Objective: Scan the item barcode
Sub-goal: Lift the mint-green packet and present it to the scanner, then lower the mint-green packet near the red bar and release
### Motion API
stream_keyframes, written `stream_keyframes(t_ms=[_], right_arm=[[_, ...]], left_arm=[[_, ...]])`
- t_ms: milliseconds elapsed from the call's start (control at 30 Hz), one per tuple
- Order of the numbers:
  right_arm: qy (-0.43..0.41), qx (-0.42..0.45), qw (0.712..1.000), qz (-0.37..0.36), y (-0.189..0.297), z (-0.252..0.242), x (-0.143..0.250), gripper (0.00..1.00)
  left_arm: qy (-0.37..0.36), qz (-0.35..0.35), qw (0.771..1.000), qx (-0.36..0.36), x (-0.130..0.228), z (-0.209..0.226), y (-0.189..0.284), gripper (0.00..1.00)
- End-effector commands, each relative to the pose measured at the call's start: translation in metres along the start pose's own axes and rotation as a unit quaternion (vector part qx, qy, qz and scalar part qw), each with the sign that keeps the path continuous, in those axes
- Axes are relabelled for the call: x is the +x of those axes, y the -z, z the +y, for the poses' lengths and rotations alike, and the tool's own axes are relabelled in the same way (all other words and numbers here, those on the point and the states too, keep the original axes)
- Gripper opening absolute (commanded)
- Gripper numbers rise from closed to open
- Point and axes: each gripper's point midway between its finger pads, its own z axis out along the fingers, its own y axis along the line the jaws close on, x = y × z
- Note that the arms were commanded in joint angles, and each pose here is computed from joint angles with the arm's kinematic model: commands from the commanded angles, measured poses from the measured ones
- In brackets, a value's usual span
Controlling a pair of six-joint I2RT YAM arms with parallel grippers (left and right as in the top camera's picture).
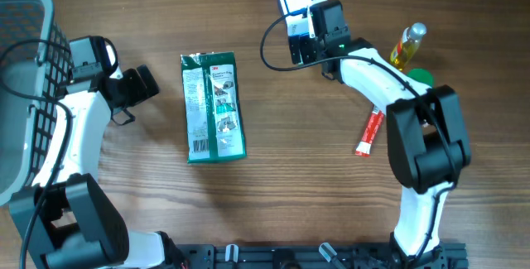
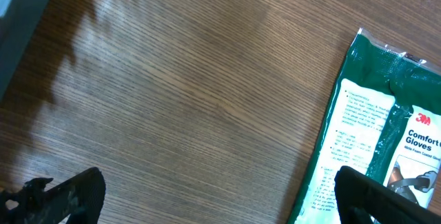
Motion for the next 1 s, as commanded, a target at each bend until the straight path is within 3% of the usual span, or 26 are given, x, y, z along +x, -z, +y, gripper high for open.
stream_keyframes(t_ms=[0,133,267,367,467,533,600,700,800,967], right_arm=[[-0.019,0.016,0.999,0.033,-0.025,-0.017,0.027,1.0],[-0.004,0.019,0.994,0.104,-0.022,-0.018,0.063,0.97],[0.016,0.021,0.972,0.233,0.004,-0.025,0.12,0.81],[0.033,0.021,0.936,0.35,0.053,-0.03,0.163,0.84],[0.033,0.024,0.908,0.417,0.104,-0.034,0.178,0.91],[0.026,0.012,0.918,0.395,0.124,-0.032,0.161,0.97],[0.004,-0.032,0.951,0.309,0.157,-0.019,0.115,0.98],[-0.016,-0.106,0.969,0.223,0.199,0.003,0.076,1.0],[-0.031,-0.188,0.964,0.184,0.225,0.028,0.058,1.0],[-0.059,-0.284,0.941,0.177,0.219,0.062,0.054,1.0]], left_arm=[[-0.004,0.003,1.0,0.003,0.001,0.0,-0.001,1.0],[-0.004,0.003,1.0,0.003,0.001,0.0,-0.001,1.0],[-0.004,0.003,1.0,0.003,0.001,0.0,-0.001,1.0],[-0.004,0.003,1.0,0.003,0.001,0.0,-0.001,1.0],[-0.004,0.003,1.0,0.003,0.001,0.0,-0.001,1.0],[-0.004,0.003,1.0,0.003,0.001,0.0,-0.001,1.0],[-0.004,0.003,1.0,0.003,0.001,0.0,-0.001,1.0],[-0.004,0.003,1.0,0.003,0.001,0.0,-0.001,1.0],[-0.004,0.003,1.0,0.003,0.001,0.0,-0.001,1.0],[-0.004,0.003,1.0,0.003,0.001,0.0,-0.001,1.0]])
